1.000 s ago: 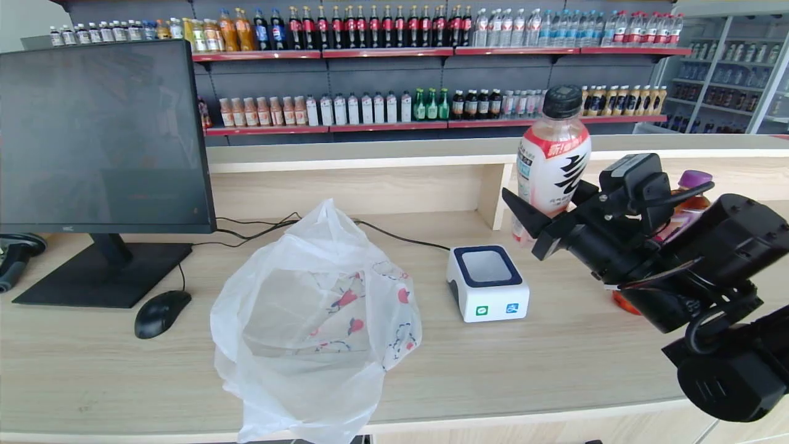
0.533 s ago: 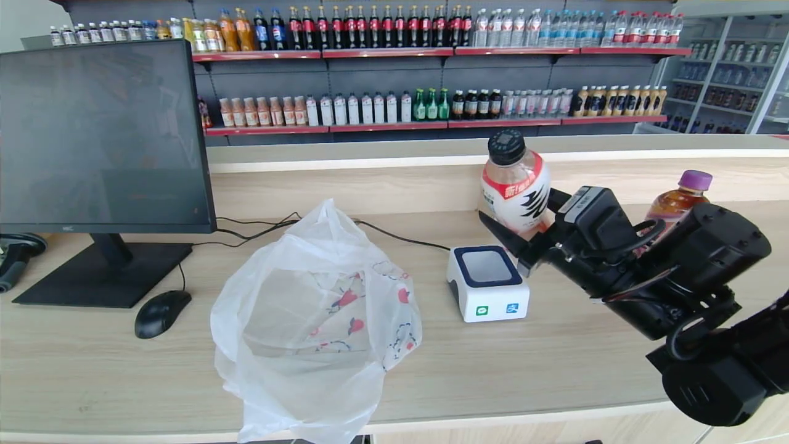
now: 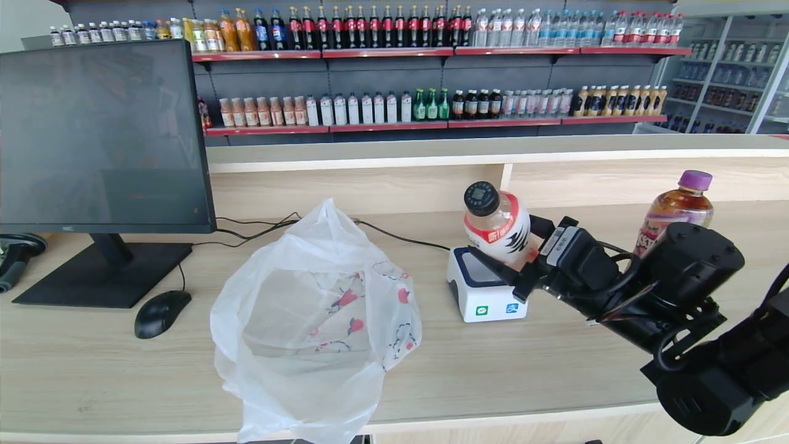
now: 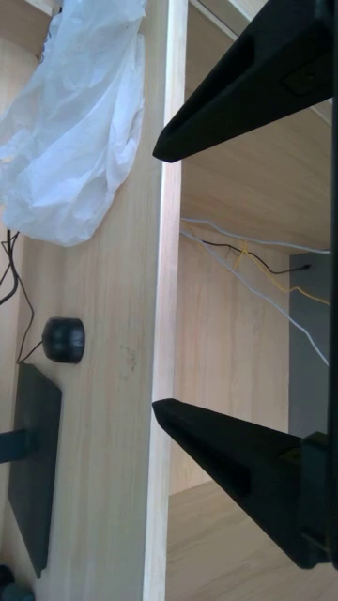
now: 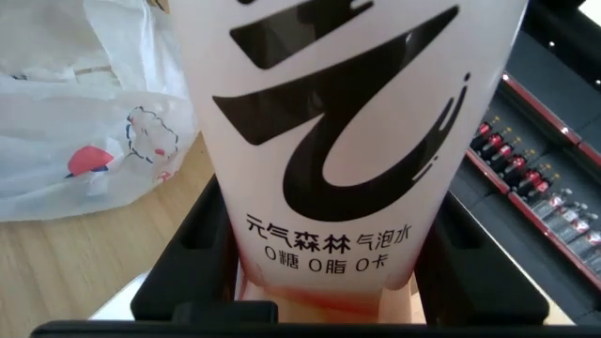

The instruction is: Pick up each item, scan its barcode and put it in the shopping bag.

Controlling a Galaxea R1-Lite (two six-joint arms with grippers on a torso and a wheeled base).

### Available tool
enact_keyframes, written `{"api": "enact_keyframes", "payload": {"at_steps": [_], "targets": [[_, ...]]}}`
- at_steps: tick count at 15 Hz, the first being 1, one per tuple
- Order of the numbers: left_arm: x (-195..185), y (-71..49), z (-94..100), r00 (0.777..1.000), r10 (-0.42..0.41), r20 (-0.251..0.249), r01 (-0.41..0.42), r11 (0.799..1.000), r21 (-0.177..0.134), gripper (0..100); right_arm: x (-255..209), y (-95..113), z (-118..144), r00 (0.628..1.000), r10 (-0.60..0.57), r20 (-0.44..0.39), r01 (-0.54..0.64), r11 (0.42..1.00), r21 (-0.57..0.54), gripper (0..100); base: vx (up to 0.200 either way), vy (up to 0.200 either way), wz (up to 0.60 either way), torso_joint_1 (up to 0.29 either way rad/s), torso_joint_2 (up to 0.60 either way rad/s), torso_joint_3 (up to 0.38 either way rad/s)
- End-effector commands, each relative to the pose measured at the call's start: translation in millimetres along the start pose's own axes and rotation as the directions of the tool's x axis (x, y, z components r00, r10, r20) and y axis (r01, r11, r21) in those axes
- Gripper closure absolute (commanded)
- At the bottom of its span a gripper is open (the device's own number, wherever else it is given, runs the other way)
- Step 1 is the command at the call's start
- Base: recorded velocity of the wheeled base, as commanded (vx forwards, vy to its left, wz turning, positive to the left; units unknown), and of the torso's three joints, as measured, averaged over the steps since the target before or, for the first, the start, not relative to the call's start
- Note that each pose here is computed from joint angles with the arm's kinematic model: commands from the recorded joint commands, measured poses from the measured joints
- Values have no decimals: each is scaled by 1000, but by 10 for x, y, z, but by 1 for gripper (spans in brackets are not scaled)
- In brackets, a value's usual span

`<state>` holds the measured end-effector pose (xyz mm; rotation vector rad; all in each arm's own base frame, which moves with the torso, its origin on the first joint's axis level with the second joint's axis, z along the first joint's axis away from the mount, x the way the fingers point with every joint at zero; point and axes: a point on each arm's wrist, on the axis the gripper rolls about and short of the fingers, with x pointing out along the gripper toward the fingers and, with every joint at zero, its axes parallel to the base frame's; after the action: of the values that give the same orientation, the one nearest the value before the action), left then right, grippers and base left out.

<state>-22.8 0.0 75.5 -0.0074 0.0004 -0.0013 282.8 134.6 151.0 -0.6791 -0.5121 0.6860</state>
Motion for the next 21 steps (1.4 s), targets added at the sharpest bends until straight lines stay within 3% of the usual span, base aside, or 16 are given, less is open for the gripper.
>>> {"api": "enact_keyframes", "payload": {"at_steps": [1, 6, 13, 21], "targets": [[0, 0, 0, 1000, 0, 0, 0, 1000, 0, 0, 3, 12, -76, 1000, 19, -6, -19, 1000, -10, 100, 0, 0, 0, 0, 0, 0], [0, 0, 0, 1000, 0, 0, 0, 1000, 0, 0, -70, -183, -208, 997, 63, 44, -57, 991, -119, 100, 0, 0, 0, 0, 0, 0], [0, 0, 0, 1000, 0, 0, 0, 1000, 0, 0, 10, -108, -316, 989, 126, 74, -114, 984, -139, 100, 0, 0, 0, 0, 0, 0], [0, 0, -2, 1000, 0, -1, 0, 1000, 0, 0, 66, -120, -347, 990, 119, 80, -107, 985, -138, 100, 0, 0, 0, 0, 0, 0]]}}
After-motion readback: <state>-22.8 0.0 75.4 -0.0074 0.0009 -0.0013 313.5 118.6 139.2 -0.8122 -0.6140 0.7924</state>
